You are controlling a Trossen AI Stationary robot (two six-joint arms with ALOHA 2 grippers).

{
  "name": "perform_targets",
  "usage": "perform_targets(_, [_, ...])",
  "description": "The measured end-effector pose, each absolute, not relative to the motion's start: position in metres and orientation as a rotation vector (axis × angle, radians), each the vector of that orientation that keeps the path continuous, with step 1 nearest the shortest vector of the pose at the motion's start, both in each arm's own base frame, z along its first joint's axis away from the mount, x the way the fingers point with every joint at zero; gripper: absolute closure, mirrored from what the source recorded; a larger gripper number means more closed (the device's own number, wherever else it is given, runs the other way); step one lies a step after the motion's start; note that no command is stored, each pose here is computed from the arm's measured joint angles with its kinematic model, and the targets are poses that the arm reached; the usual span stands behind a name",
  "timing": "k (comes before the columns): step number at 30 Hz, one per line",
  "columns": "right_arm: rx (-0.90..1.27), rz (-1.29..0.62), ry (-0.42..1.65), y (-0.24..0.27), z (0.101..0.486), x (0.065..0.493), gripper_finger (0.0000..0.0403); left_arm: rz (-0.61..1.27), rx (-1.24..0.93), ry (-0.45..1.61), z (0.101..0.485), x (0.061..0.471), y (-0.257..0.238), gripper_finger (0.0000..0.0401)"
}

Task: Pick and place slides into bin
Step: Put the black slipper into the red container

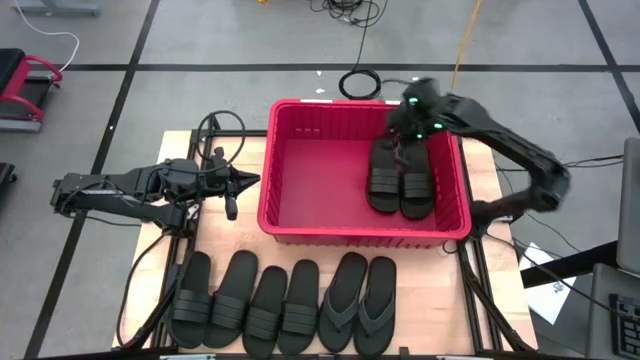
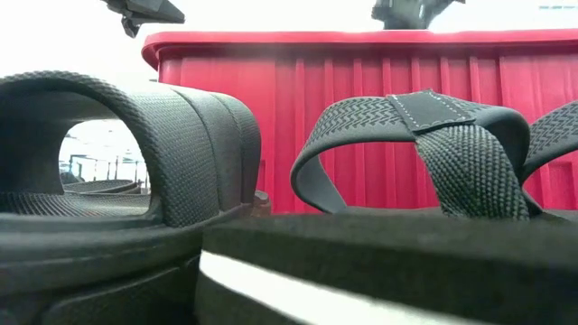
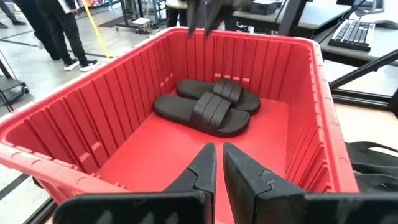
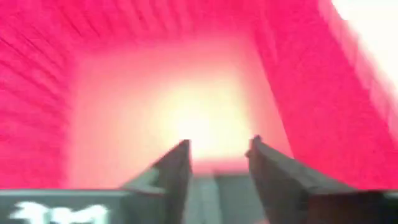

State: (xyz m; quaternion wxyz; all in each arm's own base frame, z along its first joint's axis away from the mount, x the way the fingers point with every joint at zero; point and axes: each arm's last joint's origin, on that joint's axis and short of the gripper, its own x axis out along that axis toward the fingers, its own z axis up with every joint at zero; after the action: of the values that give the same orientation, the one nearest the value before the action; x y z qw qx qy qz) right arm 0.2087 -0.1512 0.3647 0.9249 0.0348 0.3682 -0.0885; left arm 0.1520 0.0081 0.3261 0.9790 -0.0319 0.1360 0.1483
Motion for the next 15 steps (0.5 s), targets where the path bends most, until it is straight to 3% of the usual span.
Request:
perform_targets(4, [-0.017,-0.112,0.481,-0.114,0.408,0.195,0.0382,0.283,-0.071,0.256,0.328,0.153,0.008,0.0375])
perform_targets(9, [-0.058,0.028,0.33,-0.076,0.433,0.176,0.0396,0.282,-0.073,0.245,0.329,0.153,0.008,0.0375])
perform_targets(15, [-0.031,0.243,0.289,-0.04,0.435,0.174,0.0401,0.304,-0.109,0.223,0.33,0.153,0.008,0.0375])
